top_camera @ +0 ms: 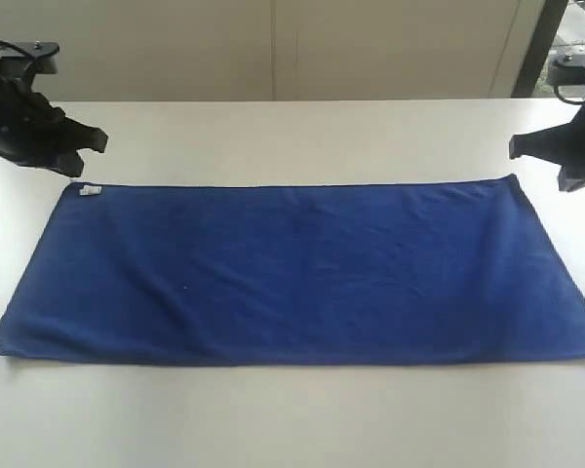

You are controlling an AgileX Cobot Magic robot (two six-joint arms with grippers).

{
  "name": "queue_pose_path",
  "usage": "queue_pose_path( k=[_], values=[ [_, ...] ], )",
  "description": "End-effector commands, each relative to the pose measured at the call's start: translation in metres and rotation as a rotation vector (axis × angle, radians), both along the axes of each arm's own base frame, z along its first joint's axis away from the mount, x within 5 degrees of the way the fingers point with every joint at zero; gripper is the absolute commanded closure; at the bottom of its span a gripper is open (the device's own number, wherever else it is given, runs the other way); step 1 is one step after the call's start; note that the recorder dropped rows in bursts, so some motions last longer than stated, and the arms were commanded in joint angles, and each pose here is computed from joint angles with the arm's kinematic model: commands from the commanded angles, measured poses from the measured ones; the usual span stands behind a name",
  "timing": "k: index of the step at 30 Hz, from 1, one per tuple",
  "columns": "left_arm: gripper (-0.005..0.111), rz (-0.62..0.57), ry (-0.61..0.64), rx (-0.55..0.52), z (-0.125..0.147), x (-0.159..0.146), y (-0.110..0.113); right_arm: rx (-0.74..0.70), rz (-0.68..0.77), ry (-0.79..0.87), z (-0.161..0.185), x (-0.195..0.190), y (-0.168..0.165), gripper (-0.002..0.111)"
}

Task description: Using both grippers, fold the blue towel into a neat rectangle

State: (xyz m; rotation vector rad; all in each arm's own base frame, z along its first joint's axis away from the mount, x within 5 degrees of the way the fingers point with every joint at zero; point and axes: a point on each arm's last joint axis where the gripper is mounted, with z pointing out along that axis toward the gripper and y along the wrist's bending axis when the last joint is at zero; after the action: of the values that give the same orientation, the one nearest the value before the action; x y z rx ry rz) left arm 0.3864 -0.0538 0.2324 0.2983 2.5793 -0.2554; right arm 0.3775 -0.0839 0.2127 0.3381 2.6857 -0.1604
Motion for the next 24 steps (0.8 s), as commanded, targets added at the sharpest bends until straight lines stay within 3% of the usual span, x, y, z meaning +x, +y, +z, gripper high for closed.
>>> queue_pose_path(
  k=[1,8,12,18,24],
  values=[
    [0.107,0.056,0.057,0.002,0.031,-0.025,0.01,0.028,0.023,-0.003,0.013,-0.024,0.008,0.108],
    [0.107,0.12,0.116,0.005,0.055,-0.078,0.039,0.028,0.038,-0.059,0.014,-0.063,0.018,0.108],
    [0.107,0.172,0.101,0.013,0.058,-0.12,0.054,0.081,0.061,-0.079,0.006,-0.066,0.024,0.108],
    [0.107,0.205,0.027,0.011,0.058,-0.173,0.056,0.116,0.07,-0.078,-0.015,-0.054,0.025,0.108],
    [0.107,0.2,-0.003,0.014,0.06,-0.188,0.055,0.114,0.056,-0.053,-0.05,-0.04,0.02,0.108]
  ],
)
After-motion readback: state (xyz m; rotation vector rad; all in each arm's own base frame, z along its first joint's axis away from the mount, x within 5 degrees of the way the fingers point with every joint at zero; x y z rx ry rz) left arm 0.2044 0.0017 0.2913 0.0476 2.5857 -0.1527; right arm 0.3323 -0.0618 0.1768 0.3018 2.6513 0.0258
